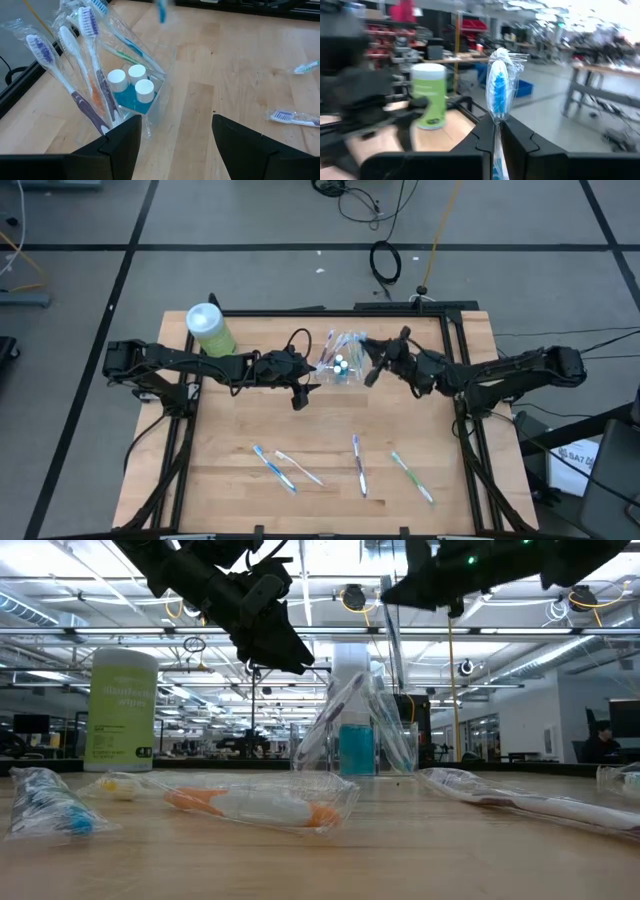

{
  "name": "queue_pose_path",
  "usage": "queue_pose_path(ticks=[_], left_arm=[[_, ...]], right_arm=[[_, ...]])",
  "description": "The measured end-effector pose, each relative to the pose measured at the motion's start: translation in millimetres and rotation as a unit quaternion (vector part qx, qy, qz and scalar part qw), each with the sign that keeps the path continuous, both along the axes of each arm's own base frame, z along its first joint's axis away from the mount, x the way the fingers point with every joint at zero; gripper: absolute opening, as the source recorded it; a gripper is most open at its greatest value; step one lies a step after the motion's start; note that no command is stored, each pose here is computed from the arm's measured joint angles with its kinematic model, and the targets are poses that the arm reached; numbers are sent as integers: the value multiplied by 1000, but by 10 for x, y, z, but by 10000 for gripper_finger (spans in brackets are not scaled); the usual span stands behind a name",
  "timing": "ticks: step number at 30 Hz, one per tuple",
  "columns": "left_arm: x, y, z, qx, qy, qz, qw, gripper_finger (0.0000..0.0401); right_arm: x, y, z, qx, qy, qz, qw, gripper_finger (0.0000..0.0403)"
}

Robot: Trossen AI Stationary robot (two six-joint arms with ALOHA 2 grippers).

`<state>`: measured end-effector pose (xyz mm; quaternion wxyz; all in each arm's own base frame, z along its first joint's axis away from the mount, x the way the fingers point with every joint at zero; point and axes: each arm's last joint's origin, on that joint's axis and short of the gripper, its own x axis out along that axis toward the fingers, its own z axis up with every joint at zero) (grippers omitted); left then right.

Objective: Pick & Place toothbrushing station
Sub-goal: Put the right blue toothbrush into the transparent organizer

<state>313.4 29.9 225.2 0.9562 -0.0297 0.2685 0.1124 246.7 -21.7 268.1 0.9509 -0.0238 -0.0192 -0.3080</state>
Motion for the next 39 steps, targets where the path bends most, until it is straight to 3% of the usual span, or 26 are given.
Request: queue_pose_path(ticks=[9, 20, 39], left_arm=[[0, 1, 0, 4, 1, -2, 1000, 250], [0, 0, 0, 9, 2, -5, 1000, 250], [-1, 0, -2, 8, 3, -5, 1000, 250]], right_arm=[[151, -187, -403, 56, 37, -33, 997, 13], [301, -221, -764, 78, 88, -43, 992, 13], [299, -222, -904, 128, 106, -55, 985, 22]])
